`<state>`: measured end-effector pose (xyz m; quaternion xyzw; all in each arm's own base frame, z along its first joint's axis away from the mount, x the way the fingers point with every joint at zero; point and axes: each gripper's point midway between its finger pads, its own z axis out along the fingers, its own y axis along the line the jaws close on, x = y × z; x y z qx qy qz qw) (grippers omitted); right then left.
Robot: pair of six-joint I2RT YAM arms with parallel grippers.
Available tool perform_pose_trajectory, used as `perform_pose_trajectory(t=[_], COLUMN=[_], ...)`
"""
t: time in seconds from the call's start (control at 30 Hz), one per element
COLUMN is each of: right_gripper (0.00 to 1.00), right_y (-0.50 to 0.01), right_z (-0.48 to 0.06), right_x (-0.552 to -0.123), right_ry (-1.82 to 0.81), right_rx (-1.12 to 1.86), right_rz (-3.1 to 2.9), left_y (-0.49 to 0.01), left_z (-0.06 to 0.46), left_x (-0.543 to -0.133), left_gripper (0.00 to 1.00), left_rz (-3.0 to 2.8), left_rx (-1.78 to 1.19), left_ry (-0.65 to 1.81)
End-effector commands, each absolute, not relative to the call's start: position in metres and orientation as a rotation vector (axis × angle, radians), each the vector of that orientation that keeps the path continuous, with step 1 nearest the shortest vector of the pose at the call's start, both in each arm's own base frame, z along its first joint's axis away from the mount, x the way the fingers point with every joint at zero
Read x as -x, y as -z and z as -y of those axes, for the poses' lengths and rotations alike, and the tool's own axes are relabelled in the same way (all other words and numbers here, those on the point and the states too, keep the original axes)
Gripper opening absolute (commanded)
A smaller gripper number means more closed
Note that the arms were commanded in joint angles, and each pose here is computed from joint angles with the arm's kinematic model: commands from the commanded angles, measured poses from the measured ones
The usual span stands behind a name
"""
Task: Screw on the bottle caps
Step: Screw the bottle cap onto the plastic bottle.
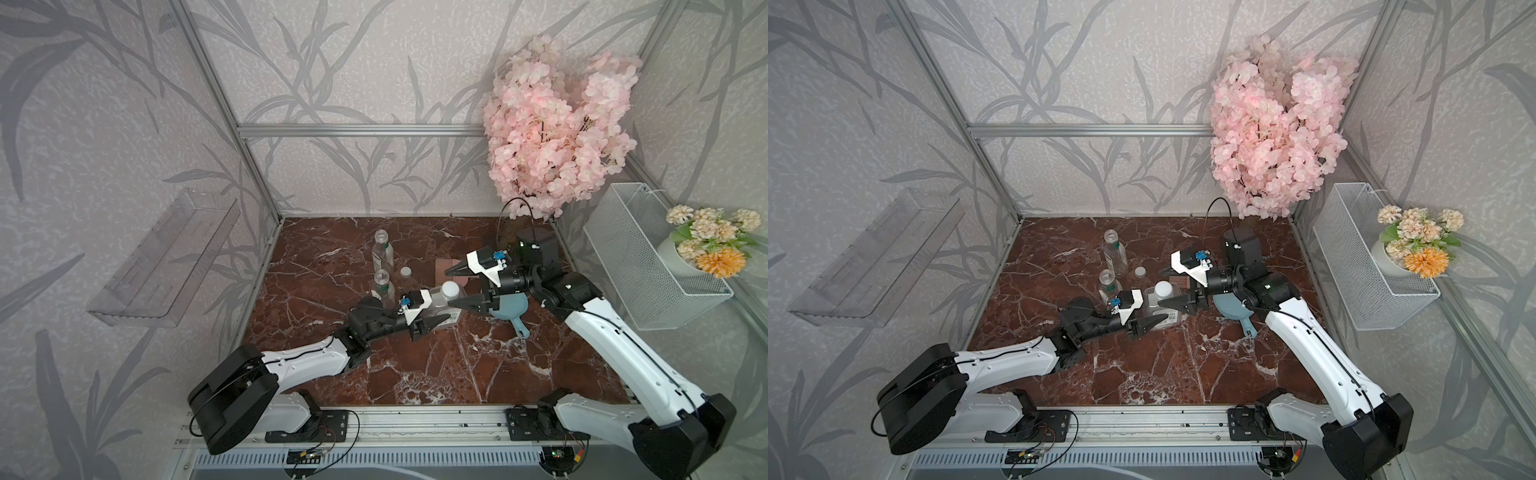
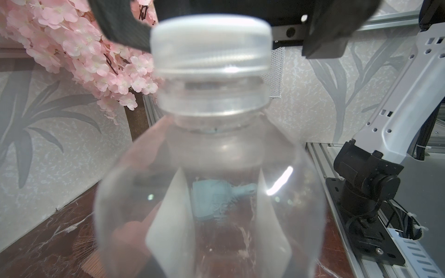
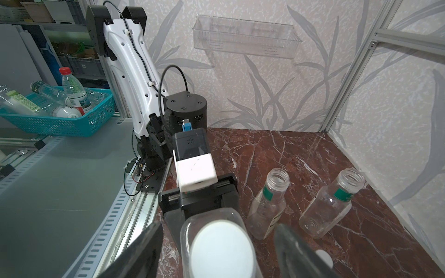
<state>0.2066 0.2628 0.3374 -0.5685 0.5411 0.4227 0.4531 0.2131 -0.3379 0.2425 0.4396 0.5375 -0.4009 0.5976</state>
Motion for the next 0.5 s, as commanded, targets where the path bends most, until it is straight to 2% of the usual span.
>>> perform_pose_trajectory(t=[0.0, 0.47], right_gripper=[0.73, 0.58], right_y=[-0.3407, -0.3335], right_z=[-0.2632, -0.2631], right_x=[-0.2049, -0.2069], right_ry=[-1.011, -0.986], right_rx=[1.428, 1.434], right_rz=[-1.322, -1.337], left_y=[-0.2638, -0.2644], left_z=[0.3391, 0.3392], left_x=[-0.2125, -0.2147], left_gripper=[0.22, 0.22], left_rz=[-1.191, -1.194], left_rx=[-1.01, -1.005], left_ry=[0.94, 0.93])
